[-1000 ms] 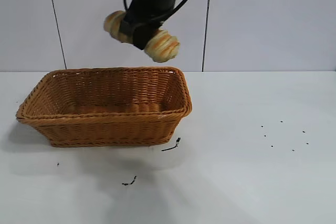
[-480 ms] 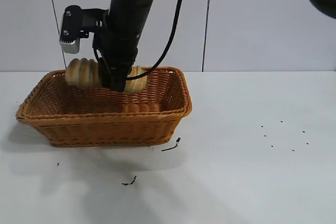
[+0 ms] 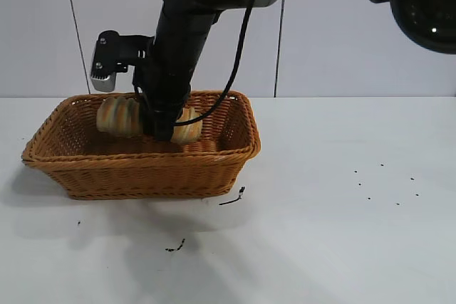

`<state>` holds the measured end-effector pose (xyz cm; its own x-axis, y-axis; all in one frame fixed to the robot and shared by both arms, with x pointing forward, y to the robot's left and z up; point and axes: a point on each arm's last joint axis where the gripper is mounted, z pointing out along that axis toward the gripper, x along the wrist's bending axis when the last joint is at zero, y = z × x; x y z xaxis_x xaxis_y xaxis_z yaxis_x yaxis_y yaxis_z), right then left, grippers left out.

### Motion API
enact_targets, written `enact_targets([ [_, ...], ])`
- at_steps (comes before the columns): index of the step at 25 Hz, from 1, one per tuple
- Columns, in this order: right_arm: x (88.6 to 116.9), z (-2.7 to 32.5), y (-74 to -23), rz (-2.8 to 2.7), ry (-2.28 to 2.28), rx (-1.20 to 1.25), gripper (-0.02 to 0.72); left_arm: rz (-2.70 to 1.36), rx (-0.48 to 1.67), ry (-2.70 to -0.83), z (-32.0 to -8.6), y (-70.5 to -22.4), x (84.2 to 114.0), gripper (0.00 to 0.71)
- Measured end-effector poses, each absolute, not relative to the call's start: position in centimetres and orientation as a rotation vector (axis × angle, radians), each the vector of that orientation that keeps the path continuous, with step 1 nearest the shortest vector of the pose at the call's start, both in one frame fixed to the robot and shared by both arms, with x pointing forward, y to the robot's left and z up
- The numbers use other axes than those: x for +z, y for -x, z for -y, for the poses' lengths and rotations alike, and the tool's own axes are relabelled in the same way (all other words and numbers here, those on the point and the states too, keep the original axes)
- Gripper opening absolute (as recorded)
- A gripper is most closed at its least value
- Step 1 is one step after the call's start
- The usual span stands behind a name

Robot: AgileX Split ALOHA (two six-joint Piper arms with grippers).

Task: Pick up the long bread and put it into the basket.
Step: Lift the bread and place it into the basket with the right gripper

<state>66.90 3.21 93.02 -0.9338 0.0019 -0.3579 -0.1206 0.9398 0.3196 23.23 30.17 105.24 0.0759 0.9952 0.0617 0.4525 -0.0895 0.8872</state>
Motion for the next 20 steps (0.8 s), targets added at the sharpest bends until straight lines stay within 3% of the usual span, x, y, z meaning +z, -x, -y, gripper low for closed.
enact_targets([
  [3,93.1,-3.3,-67.0,-2.726,0.075,0.494,0.633,-1.462,0.960,-1.639,-30.2,-23.2,105.2,0.696],
  [9,93.6,-3.2,-67.0,-2.717,0.065,0.509,0.650,-1.462,0.960,-1.639,-30.2,-23.2,105.2,0.696],
  [15,98.3,-2.9,-66.6,-2.646,0.009,0.595,0.650,-1.462,0.960,-1.639,-30.2,-23.2,105.2,0.696],
  [20,102.3,-2.2,-66.2,-2.612,-0.329,0.779,0.650,-1.462,0.960,-1.639,-30.2,-23.2,105.2,0.696],
])
